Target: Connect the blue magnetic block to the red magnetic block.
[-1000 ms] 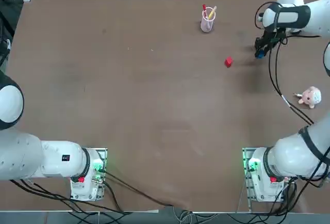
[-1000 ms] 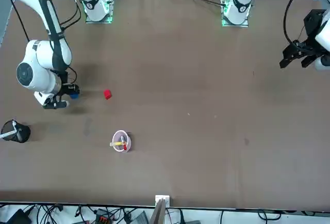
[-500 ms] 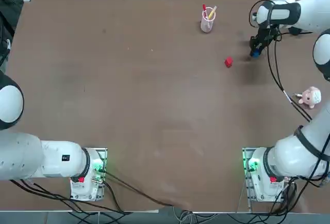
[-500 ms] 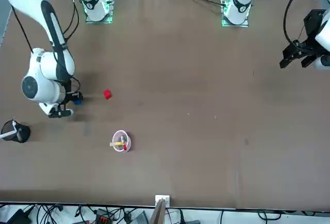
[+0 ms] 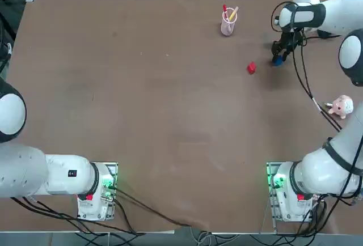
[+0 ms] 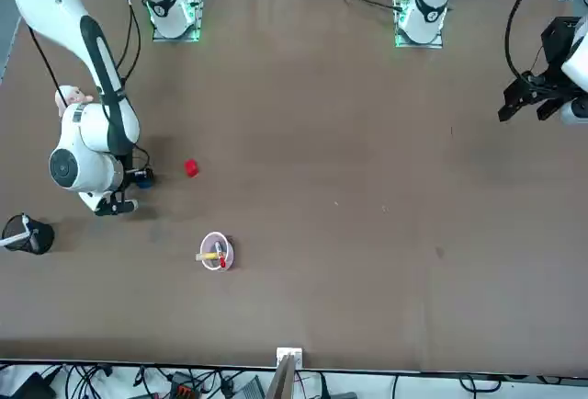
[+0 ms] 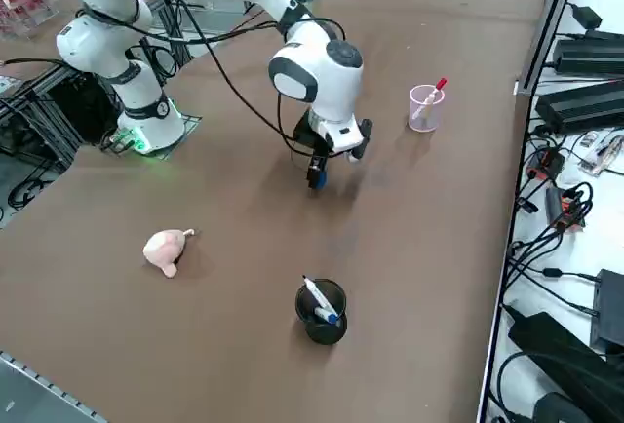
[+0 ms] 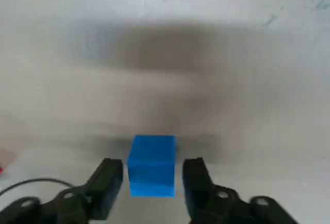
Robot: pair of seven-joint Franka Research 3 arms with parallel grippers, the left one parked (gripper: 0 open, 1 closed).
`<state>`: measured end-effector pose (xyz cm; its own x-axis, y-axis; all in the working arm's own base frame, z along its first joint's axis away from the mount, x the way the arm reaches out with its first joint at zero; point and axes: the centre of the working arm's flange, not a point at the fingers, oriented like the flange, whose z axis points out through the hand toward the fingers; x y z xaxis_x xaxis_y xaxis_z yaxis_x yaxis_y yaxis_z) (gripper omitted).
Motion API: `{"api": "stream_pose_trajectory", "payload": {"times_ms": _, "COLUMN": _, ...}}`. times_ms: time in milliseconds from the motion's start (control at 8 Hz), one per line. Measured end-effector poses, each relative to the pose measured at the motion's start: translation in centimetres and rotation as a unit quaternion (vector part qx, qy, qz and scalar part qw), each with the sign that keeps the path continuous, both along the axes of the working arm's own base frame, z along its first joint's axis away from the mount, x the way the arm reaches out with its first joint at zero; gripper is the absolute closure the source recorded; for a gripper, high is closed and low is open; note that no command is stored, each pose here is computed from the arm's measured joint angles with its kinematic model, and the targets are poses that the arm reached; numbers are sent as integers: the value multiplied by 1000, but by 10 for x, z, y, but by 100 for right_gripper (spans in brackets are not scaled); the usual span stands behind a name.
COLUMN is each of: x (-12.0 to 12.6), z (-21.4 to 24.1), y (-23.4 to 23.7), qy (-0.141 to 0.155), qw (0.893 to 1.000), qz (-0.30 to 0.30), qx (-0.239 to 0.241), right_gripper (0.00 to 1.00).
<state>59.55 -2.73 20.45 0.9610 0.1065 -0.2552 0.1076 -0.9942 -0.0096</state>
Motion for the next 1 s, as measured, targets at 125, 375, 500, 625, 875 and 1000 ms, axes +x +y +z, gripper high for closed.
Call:
{"api": "stream_pose_trajectory", "payload": {"times_ms": 125, "x": 6, "z": 17, "y": 0, "qy": 13, "qw": 1000, "qz": 0, "qx": 0, "right_gripper": 1}}
{"api": "stream_pose_trajectory", "payload": {"times_ms": 375, "x": 21, "z": 79, "y": 25, "qy": 18, "qw": 1000, "qz": 13, "qx": 13, "right_gripper": 0}}
{"api": "stream_pose_trajectory", "payload": {"times_ms": 500, "x": 21, "z": 103, "y": 53, "qy": 8, "qw": 999, "qz": 32, "qx": 22, "right_gripper": 0}}
{"api": "stream_pose_trajectory", "payload": {"times_ms": 625, "x": 18, "z": 114, "y": 82, "qy": 2, "qw": 998, "qz": 53, "qx": 29, "right_gripper": 0}}
{"api": "stream_pose_trajectory", "payload": {"times_ms": 875, "x": 7, "z": 102, "y": 129, "qy": -3, "qw": 994, "qz": 105, "qx": 33, "right_gripper": 0}}
{"api": "stream_pose_trajectory", "payload": {"times_ms": 1000, "x": -1, "z": 84, "y": 147, "qy": -8, "qw": 991, "qz": 135, "qx": 23, "right_gripper": 0}}
